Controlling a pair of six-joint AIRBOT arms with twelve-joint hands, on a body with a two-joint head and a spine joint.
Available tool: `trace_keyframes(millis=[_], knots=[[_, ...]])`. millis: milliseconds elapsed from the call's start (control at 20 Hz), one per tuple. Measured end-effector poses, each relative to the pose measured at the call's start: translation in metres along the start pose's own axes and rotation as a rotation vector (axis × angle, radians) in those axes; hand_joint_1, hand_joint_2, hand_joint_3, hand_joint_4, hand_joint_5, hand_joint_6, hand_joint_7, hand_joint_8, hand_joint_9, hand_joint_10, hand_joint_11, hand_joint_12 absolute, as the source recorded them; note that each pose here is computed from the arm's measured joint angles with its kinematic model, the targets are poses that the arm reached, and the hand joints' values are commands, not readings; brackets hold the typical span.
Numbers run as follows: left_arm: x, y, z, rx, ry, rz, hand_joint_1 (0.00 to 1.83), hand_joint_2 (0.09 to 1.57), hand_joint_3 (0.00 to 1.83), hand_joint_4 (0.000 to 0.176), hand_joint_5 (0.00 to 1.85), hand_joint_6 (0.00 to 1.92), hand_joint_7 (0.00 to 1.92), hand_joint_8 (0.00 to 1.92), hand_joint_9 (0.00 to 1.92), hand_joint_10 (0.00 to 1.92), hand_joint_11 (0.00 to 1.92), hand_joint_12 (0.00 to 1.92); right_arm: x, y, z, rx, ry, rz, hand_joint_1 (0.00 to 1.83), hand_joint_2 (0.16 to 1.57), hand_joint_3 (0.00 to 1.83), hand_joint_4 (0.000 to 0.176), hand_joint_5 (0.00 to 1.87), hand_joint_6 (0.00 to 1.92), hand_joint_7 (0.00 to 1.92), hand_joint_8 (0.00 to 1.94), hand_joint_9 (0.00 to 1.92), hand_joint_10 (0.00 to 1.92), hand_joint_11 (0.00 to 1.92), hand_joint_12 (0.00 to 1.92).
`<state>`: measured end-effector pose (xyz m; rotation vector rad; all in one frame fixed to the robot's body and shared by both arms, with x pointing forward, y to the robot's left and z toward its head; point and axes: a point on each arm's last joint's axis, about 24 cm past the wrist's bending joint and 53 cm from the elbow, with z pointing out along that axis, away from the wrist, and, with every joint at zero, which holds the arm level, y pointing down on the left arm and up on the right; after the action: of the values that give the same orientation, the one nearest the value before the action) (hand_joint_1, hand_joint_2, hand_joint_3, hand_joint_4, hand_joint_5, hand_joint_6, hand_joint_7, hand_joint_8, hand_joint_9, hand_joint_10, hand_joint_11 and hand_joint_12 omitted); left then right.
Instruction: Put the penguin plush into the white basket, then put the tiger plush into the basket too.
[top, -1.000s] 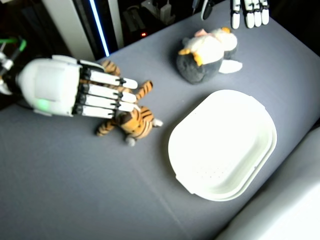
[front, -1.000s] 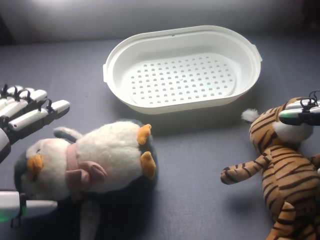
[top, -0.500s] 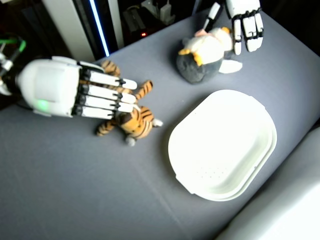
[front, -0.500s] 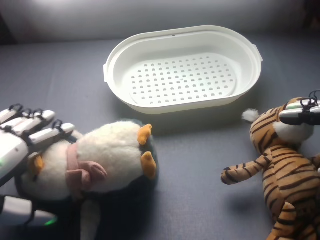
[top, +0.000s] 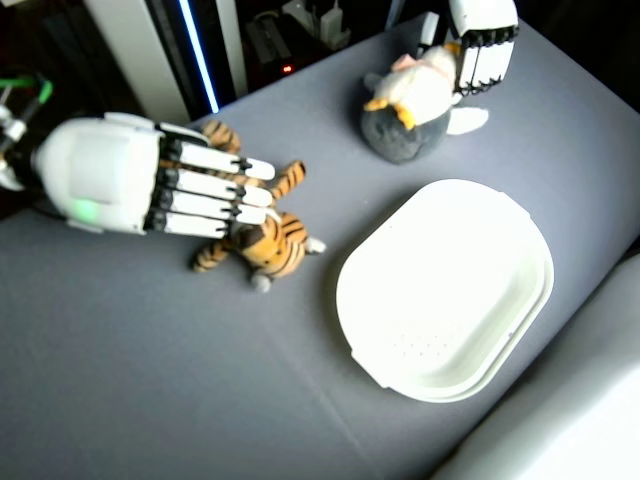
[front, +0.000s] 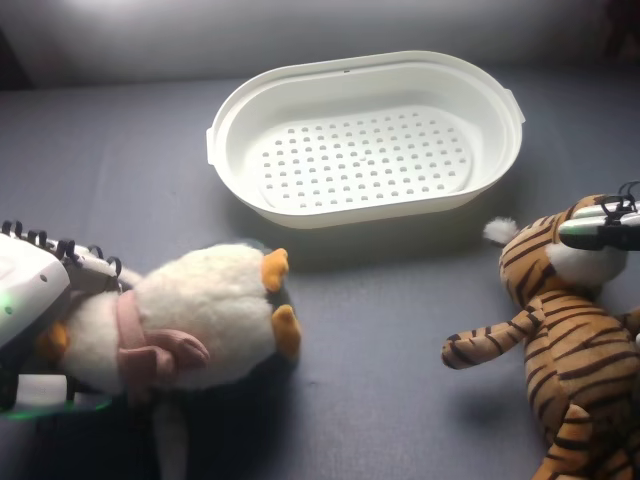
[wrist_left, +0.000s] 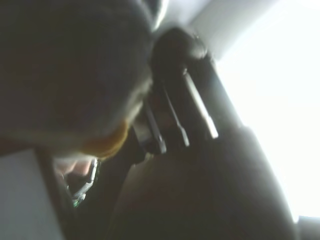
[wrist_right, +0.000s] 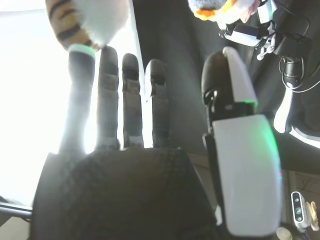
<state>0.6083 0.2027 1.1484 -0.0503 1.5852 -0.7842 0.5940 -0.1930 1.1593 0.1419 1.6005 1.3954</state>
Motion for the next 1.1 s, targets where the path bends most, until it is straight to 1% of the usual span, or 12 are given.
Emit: trace_keyframes(millis=[200,300,350,400,650,700,750,850,900,950,1000,1100], knots=[[-0.035,-0.018,-0.004,0.084,-0.096,0.059,1.28,1.08,0.0,0.0,1.09,0.6,1.04,1.13,0.95,1.05,0.78,1.39,0.0,0.0,0.0,0.0,0.0,0.0,0.76,1.2,0.0,0.056,0.45,0.0,0.45,0.0,0.48,0.01,0.49,0.14],[-0.055,-0.021,0.0,0.105,-0.156,0.071,1.25,1.07,0.0,0.0,1.07,0.75,1.1,0.9,1.01,0.71,0.76,1.14,0.0,-0.001,0.0,0.001,-0.001,-0.002,0.78,1.2,0.0,0.063,0.44,0.0,0.45,0.0,0.47,0.0,0.48,0.13],[-0.064,-0.022,0.003,0.109,-0.182,0.074,1.36,1.08,0.0,0.0,1.03,0.79,1.07,0.85,0.96,1.07,0.71,1.16,0.0,-0.002,0.0,0.001,-0.001,-0.002,0.78,1.2,0.0,0.059,0.45,0.0,0.45,0.0,0.47,0.0,0.48,0.12],[-0.073,-0.022,0.005,0.11,-0.211,0.071,1.38,1.09,0.0,0.0,0.98,0.89,1.06,0.85,0.94,1.18,0.69,1.22,0.0,-0.002,0.0,0.0,0.0,-0.002,0.79,1.2,0.0,0.05,0.45,0.0,0.45,0.0,0.47,0.0,0.48,0.12],[-0.101,-0.022,0.06,0.114,-0.291,0.02,1.39,1.04,0.0,0.0,1.04,0.84,1.22,0.5,1.06,1.0,0.83,1.12,0.001,-0.004,-0.001,0.005,0.003,-0.003,0.78,1.2,0.0,0.049,0.46,0.0,0.45,0.0,0.47,0.0,0.49,0.12],[-0.101,-0.02,0.075,0.106,-0.282,0.01,1.39,1.06,0.01,0.0,1.03,0.86,1.09,0.73,1.0,1.06,0.85,1.13,0.0,-0.004,-0.001,0.006,0.003,-0.003,0.79,1.19,0.0,0.044,0.46,0.0,0.45,0.0,0.48,0.0,0.5,0.12],[-0.099,-0.018,0.088,0.094,-0.266,0.001,1.27,1.08,0.0,0.0,1.04,0.84,1.07,0.86,1.02,0.72,0.89,1.15,0.0,-0.005,0.0,0.005,0.001,-0.004,0.76,1.2,0.0,0.052,0.45,0.0,0.44,0.0,0.47,0.0,0.49,0.11],[-0.093,-0.013,0.11,0.065,-0.217,-0.013,1.24,1.08,0.0,0.031,1.06,0.83,1.07,0.88,1.1,0.4,0.89,1.18,0.002,-0.006,0.0,0.007,0.004,-0.001,0.76,1.2,0.0,0.048,0.46,0.01,0.45,0.0,0.48,0.01,0.5,0.11],[-0.095,-0.013,0.124,0.053,-0.198,-0.029,1.23,1.08,0.0,0.034,1.01,0.9,1.06,0.88,1.06,0.26,0.82,0.98,0.002,-0.006,-0.001,0.007,0.005,-0.002,0.75,1.2,0.0,0.05,0.46,0.01,0.45,0.0,0.48,0.01,0.49,0.11],[-0.098,-0.014,0.13,0.049,-0.197,-0.038,1.14,0.99,0.0,0.0,0.86,0.36,0.93,0.36,0.98,0.14,0.71,0.86,0.001,-0.007,0.0,0.006,0.004,-0.003,0.76,1.2,0.0,0.052,0.46,0.0,0.45,0.0,0.49,0.01,0.51,0.11],[-0.101,-0.017,0.133,0.05,-0.199,-0.046,1.04,0.94,0.0,0.0,0.7,0.1,0.78,0.1,0.83,0.04,0.53,0.76,0.001,-0.007,0.0,0.006,0.003,-0.003,0.79,1.2,0.0,0.049,0.45,0.0,0.45,0.0,0.49,0.01,0.51,0.11],[-0.098,-0.018,0.14,0.041,-0.185,-0.072,0.96,0.89,0.0,0.073,0.45,0.0,0.53,0.0,0.61,0.0,0.38,0.54,0.001,-0.007,-0.001,0.008,0.002,-0.004,0.78,1.2,0.0,0.059,0.45,0.0,0.45,0.0,0.49,0.01,0.51,0.11]])
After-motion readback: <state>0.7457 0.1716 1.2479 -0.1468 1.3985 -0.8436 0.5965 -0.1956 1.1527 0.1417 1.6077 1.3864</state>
